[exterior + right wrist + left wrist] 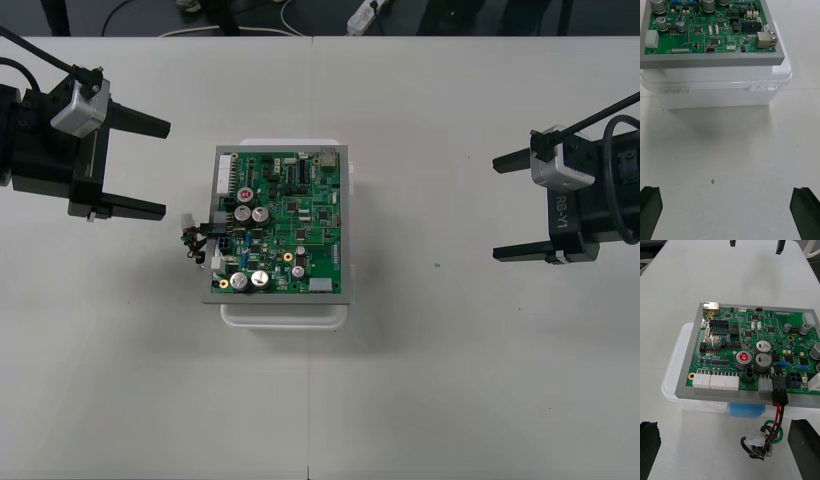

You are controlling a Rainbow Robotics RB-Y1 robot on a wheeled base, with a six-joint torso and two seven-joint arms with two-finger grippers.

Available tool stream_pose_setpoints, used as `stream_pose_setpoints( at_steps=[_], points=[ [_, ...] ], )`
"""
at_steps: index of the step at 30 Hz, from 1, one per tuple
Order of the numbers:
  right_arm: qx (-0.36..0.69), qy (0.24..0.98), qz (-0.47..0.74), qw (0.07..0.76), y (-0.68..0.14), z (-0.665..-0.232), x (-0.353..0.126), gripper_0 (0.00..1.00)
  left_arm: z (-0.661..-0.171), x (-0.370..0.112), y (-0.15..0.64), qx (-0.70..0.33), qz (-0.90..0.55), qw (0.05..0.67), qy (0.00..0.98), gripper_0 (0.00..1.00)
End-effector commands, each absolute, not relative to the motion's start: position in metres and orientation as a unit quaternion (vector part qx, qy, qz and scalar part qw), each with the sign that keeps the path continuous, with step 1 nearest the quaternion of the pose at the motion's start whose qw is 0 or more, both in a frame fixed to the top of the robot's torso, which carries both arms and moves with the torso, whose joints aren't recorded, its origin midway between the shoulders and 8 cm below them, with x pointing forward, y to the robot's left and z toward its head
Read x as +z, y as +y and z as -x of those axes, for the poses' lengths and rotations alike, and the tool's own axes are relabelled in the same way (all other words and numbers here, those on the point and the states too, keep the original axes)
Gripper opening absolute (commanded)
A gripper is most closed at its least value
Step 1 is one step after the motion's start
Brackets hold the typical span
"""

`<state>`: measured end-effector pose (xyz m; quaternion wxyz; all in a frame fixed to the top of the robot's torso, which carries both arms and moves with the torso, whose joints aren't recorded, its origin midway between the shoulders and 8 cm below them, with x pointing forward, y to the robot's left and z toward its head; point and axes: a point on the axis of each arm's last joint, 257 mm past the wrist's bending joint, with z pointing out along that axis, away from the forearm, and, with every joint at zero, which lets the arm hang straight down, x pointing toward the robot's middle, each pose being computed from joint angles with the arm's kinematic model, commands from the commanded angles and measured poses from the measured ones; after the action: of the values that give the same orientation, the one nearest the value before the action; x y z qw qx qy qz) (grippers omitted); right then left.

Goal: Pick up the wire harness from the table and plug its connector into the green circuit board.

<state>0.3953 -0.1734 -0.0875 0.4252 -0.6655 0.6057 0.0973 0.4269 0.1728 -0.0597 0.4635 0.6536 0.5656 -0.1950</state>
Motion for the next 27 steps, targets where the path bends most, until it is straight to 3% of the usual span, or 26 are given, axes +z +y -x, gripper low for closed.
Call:
stream_pose_setpoints(
  at_steps=[1, 27],
  points=[
    [0.086, 0.611, 0.669, 0.415, -0.1773, -0.3978, -0.0816, 1.0, -0.4202, -0.0477, 0.175, -0.17, -0.689, 0.448, 0.544, 1.0],
    [0.086, 0.611, 0.669, 0.415, -0.1773, -0.3978, -0.0816, 1.0, -0.4202, -0.0477, 0.175, -0.17, -0.689, 0.448, 0.544, 1.0]
  ],
)
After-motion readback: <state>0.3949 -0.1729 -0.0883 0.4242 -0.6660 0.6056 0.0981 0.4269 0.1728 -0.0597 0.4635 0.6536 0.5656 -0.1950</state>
